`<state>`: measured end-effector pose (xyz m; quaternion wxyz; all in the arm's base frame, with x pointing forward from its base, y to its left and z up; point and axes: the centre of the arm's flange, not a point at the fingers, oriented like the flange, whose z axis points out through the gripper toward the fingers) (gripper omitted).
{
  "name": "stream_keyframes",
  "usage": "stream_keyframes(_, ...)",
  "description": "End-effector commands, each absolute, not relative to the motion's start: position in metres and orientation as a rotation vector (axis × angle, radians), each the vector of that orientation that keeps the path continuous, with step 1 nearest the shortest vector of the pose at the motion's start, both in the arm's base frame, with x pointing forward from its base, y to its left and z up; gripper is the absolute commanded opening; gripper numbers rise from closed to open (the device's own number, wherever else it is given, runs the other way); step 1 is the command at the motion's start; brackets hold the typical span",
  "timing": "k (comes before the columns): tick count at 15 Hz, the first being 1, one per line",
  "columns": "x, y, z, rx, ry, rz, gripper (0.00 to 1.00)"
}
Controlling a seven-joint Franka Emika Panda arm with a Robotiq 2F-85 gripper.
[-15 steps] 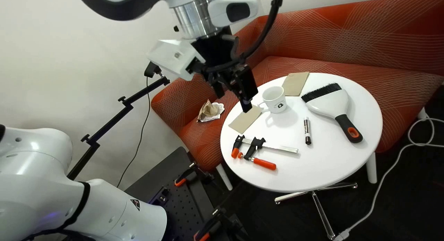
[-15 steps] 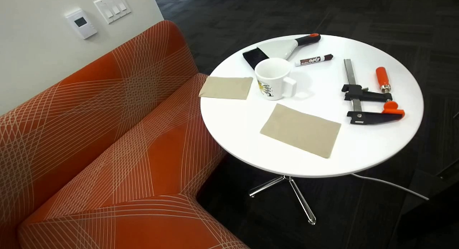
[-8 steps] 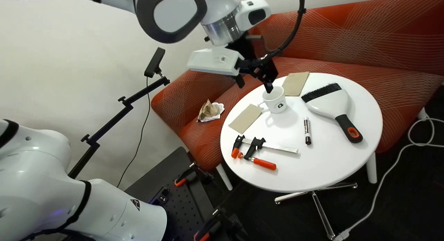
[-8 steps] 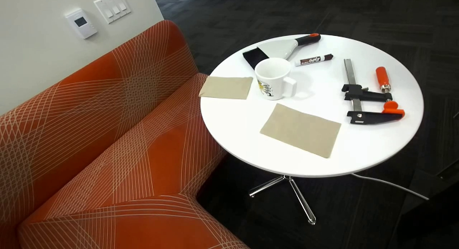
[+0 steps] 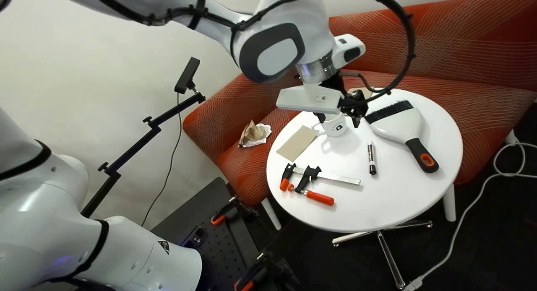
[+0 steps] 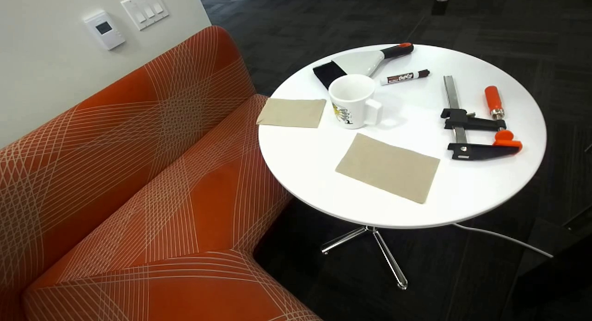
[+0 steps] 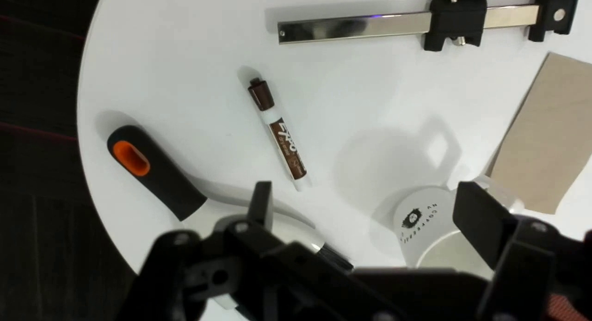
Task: Put the marker in the cup
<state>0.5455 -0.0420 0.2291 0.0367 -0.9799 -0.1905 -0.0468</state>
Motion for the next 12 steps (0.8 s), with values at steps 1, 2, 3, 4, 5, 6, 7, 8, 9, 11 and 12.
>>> stream_keyframes(1,0.581,-0.056,0.193,-2.984,-0.567,-0.114,1.00)
stream_keyframes(2,0.557,-0.050,0.207,-3.000,-0.561,-0.115,1.00)
stream_keyframes(3,0.562,-0.053,0.197,-2.996,-0.551,-0.105,1.00)
stream_keyframes(4,0.566,-0.055,0.191,-2.994,-0.545,-0.099,1.00)
stream_keyframes(5,0.568,-0.056,0.187,-2.993,-0.541,-0.097,1.00)
stream_keyframes(6,0.570,-0.056,0.187,-2.992,-0.541,-0.099,1.00)
stream_keyframes(7,0.571,-0.055,0.188,-2.992,-0.543,-0.103,1.00)
stream_keyframes(8,0.571,-0.054,0.188,-2.991,-0.545,-0.105,1.00)
stream_keyframes(9,0.572,-0.054,0.189,-2.991,-0.546,-0.106,1.00)
stream_keyframes(11,0.580,-0.051,0.181,-3.012,-0.604,-0.100,1.00)
stream_keyframes(12,0.583,-0.050,0.176,-3.015,-0.655,-0.101,1.00)
